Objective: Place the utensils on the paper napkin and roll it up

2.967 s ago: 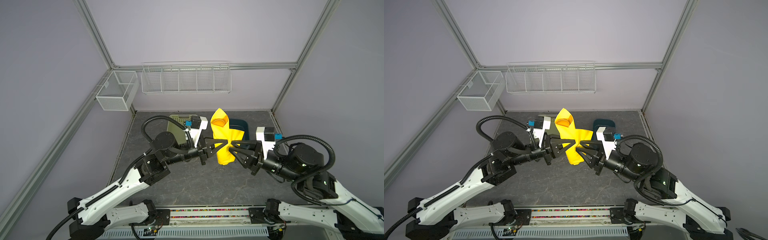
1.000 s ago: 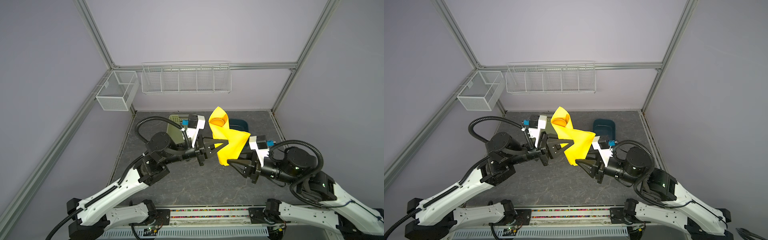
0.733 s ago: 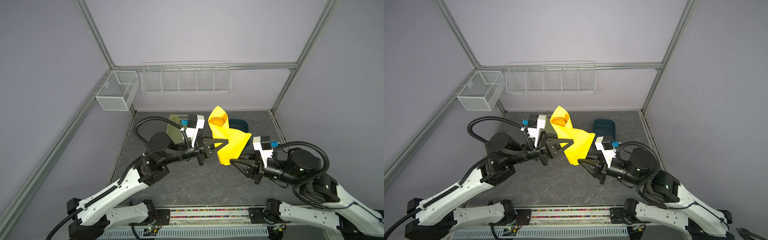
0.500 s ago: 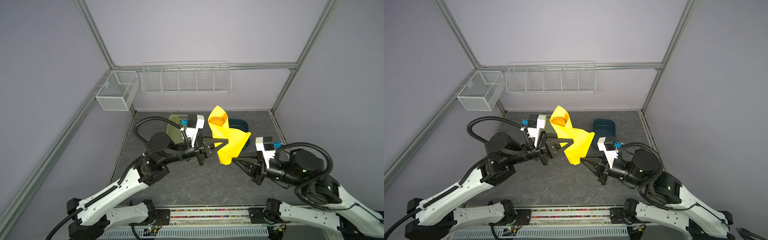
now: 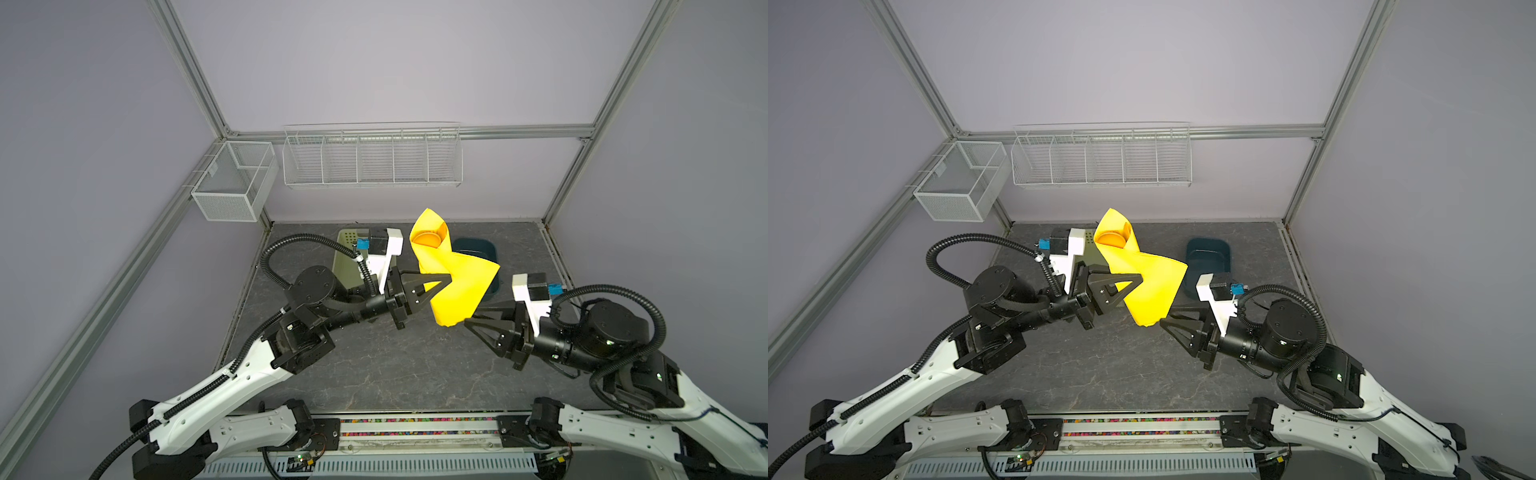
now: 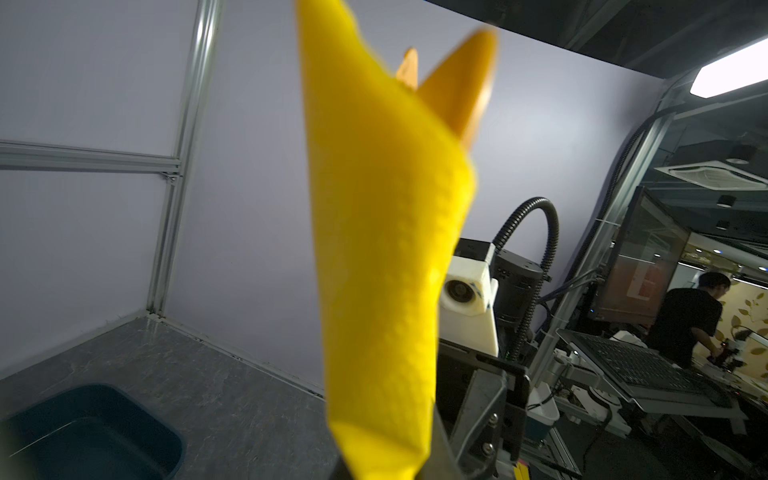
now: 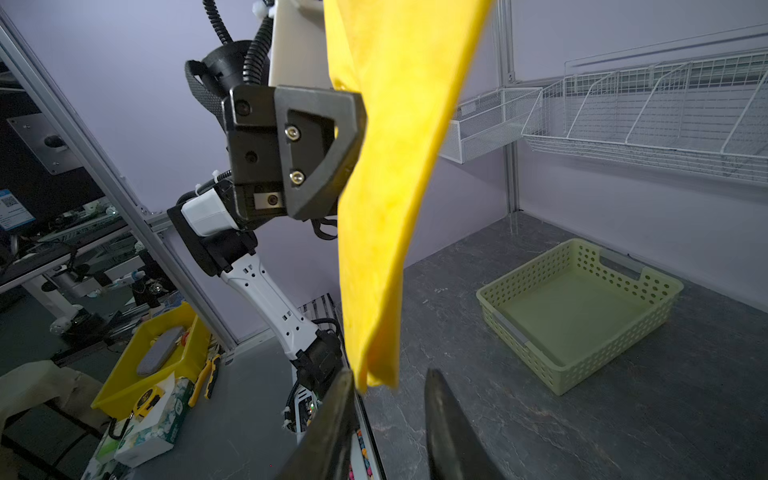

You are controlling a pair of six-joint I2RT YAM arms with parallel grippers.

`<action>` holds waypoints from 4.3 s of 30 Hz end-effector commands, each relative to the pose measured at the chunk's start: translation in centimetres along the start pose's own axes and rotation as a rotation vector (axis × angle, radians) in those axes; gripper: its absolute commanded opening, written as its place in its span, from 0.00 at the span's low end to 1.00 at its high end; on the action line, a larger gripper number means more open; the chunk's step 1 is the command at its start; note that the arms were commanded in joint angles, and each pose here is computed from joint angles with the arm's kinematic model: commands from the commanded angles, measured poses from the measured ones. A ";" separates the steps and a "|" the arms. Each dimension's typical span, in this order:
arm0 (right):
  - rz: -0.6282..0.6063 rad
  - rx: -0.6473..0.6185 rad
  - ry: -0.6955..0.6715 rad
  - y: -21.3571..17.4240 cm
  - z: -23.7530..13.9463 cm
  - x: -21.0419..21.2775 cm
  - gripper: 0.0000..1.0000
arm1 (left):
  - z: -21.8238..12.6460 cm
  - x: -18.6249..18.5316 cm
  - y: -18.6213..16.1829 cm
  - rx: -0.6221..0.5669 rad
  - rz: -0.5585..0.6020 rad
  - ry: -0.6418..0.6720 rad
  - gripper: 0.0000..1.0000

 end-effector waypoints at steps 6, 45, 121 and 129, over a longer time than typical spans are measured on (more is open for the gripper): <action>-0.017 -0.061 0.107 0.9 -0.4 0.9 0.29 | -0.5 0.8 0.7 -0.024 0.028 0.151 0.00; -0.030 0.042 0.023 0.7 3.0 0.1 0.46 | 0.7 -0.7 0.9 0.001 -0.017 -0.083 0.00; -0.059 -0.002 0.102 2.1 2.2 1.0 0.51 | 1.7 -1.1 0.6 0.049 -0.049 -0.199 0.00; -0.041 0.011 0.163 1.9 3.1 1.3 0.45 | 1.7 -1.1 0.7 0.047 -0.049 -0.206 0.00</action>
Point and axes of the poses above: each gripper's point midway between its finger pads, its own z axis out along the fingers, its own x axis along the line the jaws close on, y = z × x, the point moved 10 cm from there along -z, back along the fingers, and after that the axes turned 2 degrees about -z, right-handed, at the moved point
